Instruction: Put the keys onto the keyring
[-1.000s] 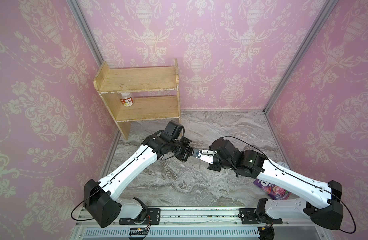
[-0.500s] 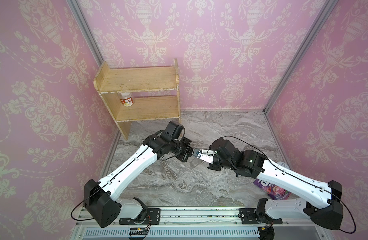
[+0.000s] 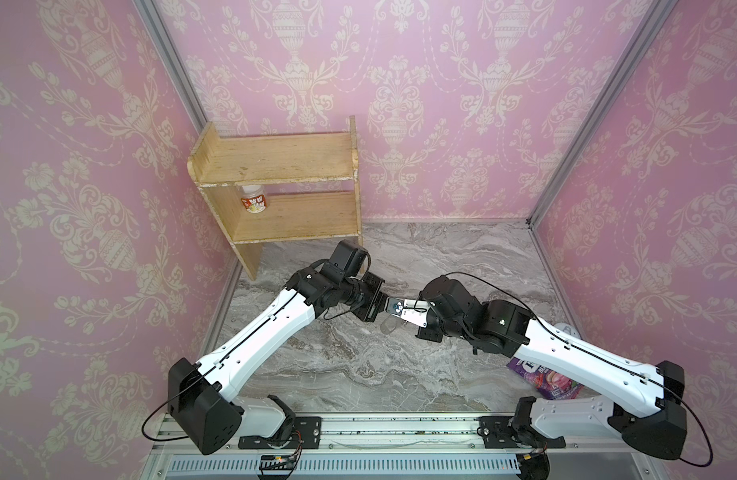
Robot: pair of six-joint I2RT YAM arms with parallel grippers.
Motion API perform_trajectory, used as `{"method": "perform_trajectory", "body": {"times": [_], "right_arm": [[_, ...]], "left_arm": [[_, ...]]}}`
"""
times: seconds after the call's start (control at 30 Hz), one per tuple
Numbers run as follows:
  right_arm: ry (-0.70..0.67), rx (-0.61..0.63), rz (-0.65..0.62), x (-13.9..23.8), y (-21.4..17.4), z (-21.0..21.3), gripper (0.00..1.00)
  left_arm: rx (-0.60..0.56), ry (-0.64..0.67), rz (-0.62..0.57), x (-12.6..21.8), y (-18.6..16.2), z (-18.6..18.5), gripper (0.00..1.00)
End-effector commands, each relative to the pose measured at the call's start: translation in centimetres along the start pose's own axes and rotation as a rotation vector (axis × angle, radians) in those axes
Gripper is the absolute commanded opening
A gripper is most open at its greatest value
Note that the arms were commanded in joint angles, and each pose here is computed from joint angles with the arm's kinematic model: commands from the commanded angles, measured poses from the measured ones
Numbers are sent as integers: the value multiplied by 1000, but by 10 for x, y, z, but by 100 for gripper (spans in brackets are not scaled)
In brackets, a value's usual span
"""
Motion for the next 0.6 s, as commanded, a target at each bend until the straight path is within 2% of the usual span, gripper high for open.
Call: {"method": "perform_trajectory", "body": {"times": [0.0,0.57], "right_arm": [[12,26,-17,3,1,4,0],[17,46,-17,-2,4,6,0]], "left_arm": [[-41,-1,25,1,-6,-4,0],[-53,4,29,1,-7,-6,0]]}}
Point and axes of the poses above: each gripper's point midway between its finger pads, its own x axis back along the fingers, its own z axis along the line the jaws close on, y = z × x, the point moved 6 cm from there along x, back along the fingers, and after that the axes turned 6 degrees about x, right-handed, at the moved point
